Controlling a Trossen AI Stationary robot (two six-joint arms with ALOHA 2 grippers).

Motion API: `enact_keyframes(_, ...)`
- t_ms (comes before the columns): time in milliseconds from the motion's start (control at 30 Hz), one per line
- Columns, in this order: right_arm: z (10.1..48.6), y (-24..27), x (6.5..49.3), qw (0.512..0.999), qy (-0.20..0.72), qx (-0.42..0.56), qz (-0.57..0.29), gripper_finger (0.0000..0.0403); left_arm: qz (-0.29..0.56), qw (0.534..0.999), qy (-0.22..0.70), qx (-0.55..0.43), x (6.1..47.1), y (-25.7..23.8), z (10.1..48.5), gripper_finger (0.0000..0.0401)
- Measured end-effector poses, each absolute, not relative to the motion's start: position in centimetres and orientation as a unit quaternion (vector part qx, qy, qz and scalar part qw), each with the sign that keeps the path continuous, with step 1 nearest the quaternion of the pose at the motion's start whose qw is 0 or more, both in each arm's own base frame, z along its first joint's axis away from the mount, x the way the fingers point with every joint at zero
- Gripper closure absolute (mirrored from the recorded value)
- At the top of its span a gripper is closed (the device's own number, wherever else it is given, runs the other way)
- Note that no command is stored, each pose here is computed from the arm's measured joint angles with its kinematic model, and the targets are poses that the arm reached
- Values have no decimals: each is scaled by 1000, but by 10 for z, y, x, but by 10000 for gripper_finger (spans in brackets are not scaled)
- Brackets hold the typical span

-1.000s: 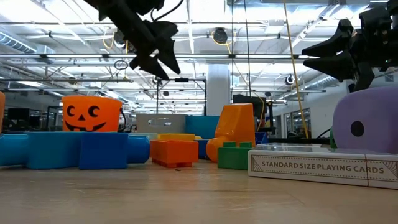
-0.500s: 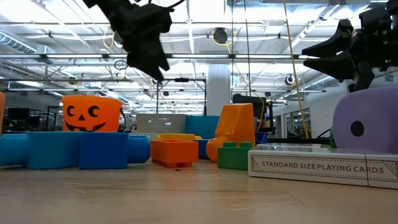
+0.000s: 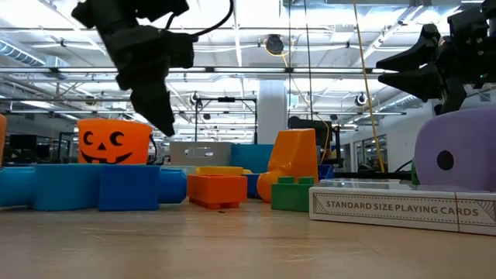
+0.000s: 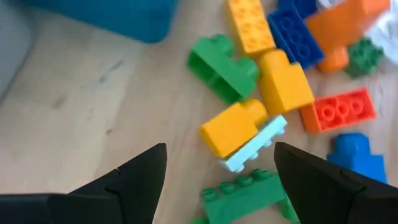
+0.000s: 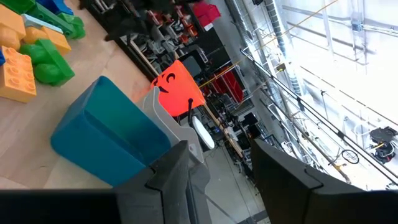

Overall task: Pick & Place Toys
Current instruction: Put the small green gamepiece into the white bin

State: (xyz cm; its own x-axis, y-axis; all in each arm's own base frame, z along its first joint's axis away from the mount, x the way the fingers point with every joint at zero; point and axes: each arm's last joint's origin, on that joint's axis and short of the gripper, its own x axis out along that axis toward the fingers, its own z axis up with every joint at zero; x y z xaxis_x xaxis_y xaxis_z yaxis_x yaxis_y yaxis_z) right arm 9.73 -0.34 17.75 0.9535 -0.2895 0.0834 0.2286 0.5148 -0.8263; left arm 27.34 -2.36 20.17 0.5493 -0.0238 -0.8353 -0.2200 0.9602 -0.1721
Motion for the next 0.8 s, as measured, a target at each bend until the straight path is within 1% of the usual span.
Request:
enact_keyframes(100, 177, -3, 97, 870, 32, -469, -149, 234, 18, 883, 461, -80, 272, -32, 191, 96)
enact_keyframes(200, 177, -3, 97, 870, 32, -469, -149, 234, -6, 877, 479, -42, 264, -39, 177, 96)
enact_keyframes(400, 177, -3, 97, 870, 33, -469, -149, 234, -13, 867, 498, -19, 255, -46, 166, 96)
enact_keyframes(600, 177, -3, 97, 870, 32, -469, -149, 234, -29, 870, 493, -5, 254, -52, 165, 96)
enact_keyframes(800, 177, -3, 97, 870, 32, -469, -149, 234, -40, 860, 509, 17, 259, -55, 152, 97)
